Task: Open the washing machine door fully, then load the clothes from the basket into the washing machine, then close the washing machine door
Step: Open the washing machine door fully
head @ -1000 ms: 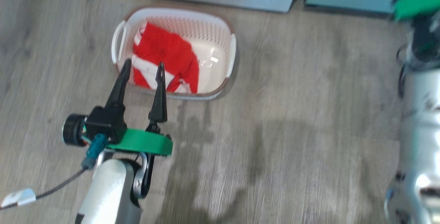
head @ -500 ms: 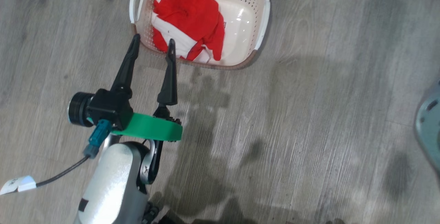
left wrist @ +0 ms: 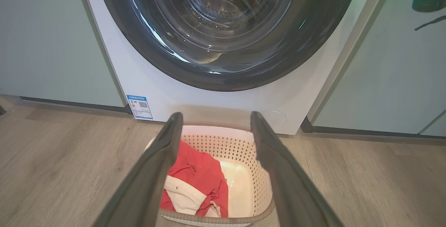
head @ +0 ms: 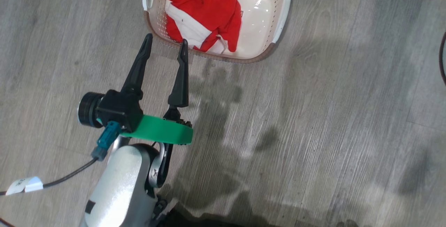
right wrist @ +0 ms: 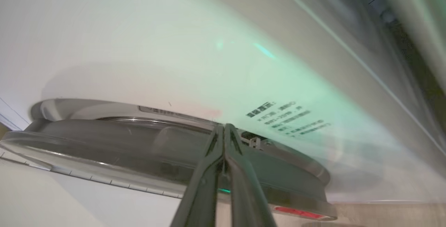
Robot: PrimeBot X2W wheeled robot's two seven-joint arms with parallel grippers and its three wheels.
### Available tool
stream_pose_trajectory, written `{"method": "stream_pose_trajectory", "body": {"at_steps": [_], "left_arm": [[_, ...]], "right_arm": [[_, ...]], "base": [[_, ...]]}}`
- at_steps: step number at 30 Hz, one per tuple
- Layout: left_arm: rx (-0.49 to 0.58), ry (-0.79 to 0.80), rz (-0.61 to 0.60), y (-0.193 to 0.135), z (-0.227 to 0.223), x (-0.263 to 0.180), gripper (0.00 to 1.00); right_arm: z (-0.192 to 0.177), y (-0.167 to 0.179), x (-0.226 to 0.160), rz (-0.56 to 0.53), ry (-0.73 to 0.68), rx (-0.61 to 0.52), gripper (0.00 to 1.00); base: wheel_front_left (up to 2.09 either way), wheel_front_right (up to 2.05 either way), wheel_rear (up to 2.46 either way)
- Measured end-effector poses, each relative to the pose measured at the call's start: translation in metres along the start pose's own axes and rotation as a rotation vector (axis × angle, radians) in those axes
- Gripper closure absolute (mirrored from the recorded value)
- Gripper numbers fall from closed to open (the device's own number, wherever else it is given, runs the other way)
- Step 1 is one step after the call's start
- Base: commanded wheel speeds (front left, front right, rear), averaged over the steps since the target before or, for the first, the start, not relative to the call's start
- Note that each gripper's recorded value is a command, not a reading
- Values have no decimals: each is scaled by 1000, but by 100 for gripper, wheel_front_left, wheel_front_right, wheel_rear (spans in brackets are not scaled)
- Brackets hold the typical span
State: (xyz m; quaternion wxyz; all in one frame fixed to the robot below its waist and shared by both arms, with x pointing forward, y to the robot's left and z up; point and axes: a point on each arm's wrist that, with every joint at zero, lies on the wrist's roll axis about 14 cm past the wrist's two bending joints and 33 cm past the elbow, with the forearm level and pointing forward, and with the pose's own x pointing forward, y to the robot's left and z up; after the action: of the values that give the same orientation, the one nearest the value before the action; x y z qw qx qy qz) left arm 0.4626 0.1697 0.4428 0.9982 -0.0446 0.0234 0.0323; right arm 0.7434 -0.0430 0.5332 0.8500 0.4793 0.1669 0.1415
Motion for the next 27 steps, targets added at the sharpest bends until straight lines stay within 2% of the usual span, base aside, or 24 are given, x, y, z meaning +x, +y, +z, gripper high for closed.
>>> {"method": "stream_pose_trajectory", "body": {"at_steps": [7, 27], "left_arm": [[-2, 3, 1, 0, -1, 2, 0], [-3, 1, 22, 7, 0, 5, 0]], "right_arm": [[-11, 12, 10, 22, 70, 17, 100], [-16, 11, 20, 40, 130, 98, 100]], "base": [[0, 0, 0], [0, 0, 0]]}}
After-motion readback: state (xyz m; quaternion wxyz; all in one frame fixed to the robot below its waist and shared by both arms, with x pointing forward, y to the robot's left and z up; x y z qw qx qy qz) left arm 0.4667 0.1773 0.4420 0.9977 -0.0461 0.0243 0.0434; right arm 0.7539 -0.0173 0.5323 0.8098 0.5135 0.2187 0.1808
